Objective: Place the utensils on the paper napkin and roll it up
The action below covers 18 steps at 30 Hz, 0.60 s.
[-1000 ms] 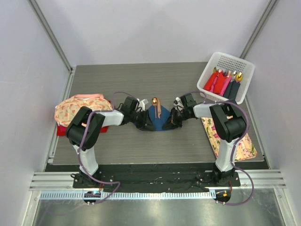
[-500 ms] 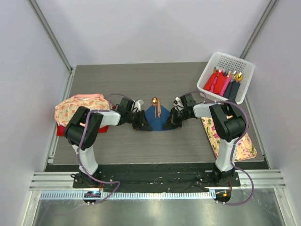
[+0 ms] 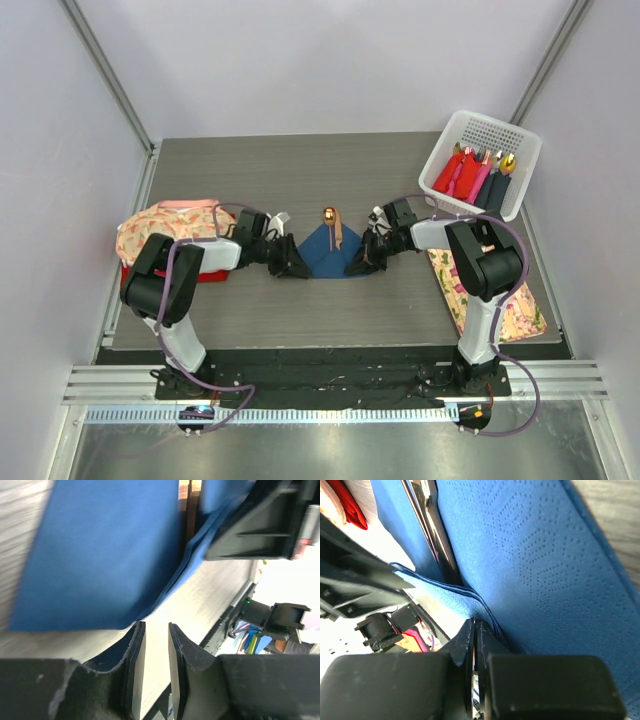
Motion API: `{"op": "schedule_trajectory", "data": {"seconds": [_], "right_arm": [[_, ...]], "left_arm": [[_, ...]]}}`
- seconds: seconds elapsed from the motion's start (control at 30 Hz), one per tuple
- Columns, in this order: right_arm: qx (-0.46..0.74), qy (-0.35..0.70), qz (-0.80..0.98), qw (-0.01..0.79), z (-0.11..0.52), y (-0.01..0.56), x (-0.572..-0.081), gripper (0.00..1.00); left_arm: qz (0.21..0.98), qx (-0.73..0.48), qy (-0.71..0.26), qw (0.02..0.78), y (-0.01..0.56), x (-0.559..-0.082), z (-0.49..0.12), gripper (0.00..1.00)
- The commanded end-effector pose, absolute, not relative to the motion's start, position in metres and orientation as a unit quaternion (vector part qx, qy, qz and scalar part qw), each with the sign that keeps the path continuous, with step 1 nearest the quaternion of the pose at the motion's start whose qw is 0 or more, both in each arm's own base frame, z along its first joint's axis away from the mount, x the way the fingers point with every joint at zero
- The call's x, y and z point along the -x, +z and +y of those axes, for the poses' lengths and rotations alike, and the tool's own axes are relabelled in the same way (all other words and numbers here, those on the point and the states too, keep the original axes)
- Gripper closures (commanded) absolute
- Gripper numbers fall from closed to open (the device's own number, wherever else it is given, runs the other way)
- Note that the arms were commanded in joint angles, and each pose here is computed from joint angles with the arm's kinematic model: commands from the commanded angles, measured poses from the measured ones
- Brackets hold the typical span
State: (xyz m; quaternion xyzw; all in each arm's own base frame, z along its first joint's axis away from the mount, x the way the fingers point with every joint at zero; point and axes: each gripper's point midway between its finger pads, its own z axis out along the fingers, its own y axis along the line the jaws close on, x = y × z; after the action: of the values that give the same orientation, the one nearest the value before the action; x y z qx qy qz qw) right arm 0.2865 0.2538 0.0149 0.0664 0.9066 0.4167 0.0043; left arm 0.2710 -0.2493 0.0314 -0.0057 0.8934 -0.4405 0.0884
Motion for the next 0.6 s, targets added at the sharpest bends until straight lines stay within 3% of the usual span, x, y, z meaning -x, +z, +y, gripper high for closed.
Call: {"op": "schedule_trajectory", "data": {"seconds": [0.0,0.17,0.57], "right_arm": [[-0.074,0.382,0.921,0.012,0.245,0.001,-0.289,0.99],[-0.074,0.383,0.921,0.013,0.245,0.002,-0.289,0.99],[-0.074,0.388,0.919,0.014,0.246,0.007,-0.29,0.99]], "left_arm": [[0.847,-0.065,-0.502,0.162,0.09,-0.283,-0.278,0.72],[0.83,-0.055,-0.525,0.18,0.104,-0.294,-0.31,0.74],[0.863,0.001,-0.478,0.166,0.045,-0.32,-0.307,0.85]]}}
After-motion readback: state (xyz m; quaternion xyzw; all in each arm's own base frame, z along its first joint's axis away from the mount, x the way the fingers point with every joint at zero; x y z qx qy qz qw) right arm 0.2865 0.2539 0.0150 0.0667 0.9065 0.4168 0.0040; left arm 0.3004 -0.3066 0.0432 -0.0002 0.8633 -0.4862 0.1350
